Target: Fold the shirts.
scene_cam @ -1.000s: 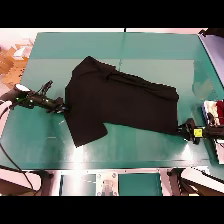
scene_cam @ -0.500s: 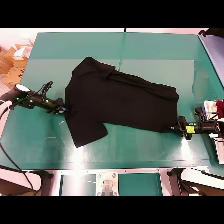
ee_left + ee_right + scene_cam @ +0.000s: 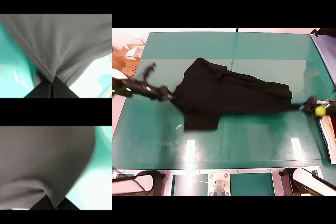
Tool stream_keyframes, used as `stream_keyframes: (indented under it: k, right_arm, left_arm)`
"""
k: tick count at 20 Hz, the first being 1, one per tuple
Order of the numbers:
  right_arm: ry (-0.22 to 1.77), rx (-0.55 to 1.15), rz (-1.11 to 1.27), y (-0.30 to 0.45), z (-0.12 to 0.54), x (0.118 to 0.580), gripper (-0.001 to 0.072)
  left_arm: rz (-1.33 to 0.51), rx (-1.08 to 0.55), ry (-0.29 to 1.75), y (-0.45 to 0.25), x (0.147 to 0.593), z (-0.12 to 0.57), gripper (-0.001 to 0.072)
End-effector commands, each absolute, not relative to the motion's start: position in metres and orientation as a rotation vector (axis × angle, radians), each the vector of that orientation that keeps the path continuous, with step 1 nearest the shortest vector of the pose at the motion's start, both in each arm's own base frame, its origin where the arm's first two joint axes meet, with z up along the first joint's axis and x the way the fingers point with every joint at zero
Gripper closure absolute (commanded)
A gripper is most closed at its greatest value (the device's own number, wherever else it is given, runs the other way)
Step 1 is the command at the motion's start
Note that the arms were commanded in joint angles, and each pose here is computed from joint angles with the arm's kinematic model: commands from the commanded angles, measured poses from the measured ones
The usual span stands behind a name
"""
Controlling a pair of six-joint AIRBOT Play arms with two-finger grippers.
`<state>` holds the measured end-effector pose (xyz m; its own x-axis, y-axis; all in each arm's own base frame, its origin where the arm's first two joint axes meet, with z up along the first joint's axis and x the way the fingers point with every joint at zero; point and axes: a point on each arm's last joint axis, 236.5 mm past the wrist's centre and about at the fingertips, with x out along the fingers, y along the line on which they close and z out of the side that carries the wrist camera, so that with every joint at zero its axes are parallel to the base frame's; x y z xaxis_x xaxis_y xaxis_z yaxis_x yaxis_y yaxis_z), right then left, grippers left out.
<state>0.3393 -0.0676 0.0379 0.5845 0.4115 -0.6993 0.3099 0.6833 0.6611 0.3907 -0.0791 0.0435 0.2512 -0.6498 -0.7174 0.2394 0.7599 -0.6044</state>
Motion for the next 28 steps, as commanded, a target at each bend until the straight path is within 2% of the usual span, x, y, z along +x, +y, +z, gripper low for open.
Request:
stream_keyframes:
  k: [1, 3, 6, 9, 12, 16, 20, 25, 28]
  right_arm:
    - [0.531, 0.680, 0.198, -0.047, 0.227, 0.355, 0.0696]
    - [0.264, 0.526, 0.173, -0.036, 0.337, 0.333, 0.0696]
    - [-0.105, 0.331, 0.122, -0.002, 0.473, 0.264, 0.0696]
    - [-0.296, 0.205, 0.103, 0.031, 0.539, 0.209, 0.0696]
    - [-0.326, 0.200, 0.057, 0.031, 0.552, 0.196, 0.0696]
    - [-0.199, 0.276, 0.007, -0.005, 0.504, 0.232, 0.0695]
    - [0.053, 0.445, 0.063, -0.036, 0.389, 0.300, 0.0695]
    - [0.408, 0.603, 0.094, -0.042, 0.197, 0.386, 0.0695]
    - [0.593, 0.679, 0.055, -0.048, 0.094, 0.434, 0.0696]
  left_arm:
    - [-0.644, -0.248, 0.801, -0.088, 0.383, 0.207, 0.0687]
    - [-0.623, -0.118, 0.471, -0.097, 0.355, 0.330, 0.0687]
    - [-0.541, 0.005, 0.018, -0.106, 0.273, 0.481, 0.0686]
    - [-0.494, 0.074, -0.281, -0.117, 0.183, 0.565, 0.0686]
    - [-0.426, 0.124, -0.360, -0.112, 0.152, 0.585, 0.0685]
    - [-0.368, 0.076, -0.201, -0.091, 0.194, 0.551, 0.0685]
    - [-0.423, -0.049, 0.093, -0.081, 0.288, 0.462, 0.0685]
    - [-0.464, -0.324, 0.520, -0.067, 0.412, 0.262, 0.0685]
    - [-0.413, -0.509, 0.693, -0.056, 0.461, 0.144, 0.0686]
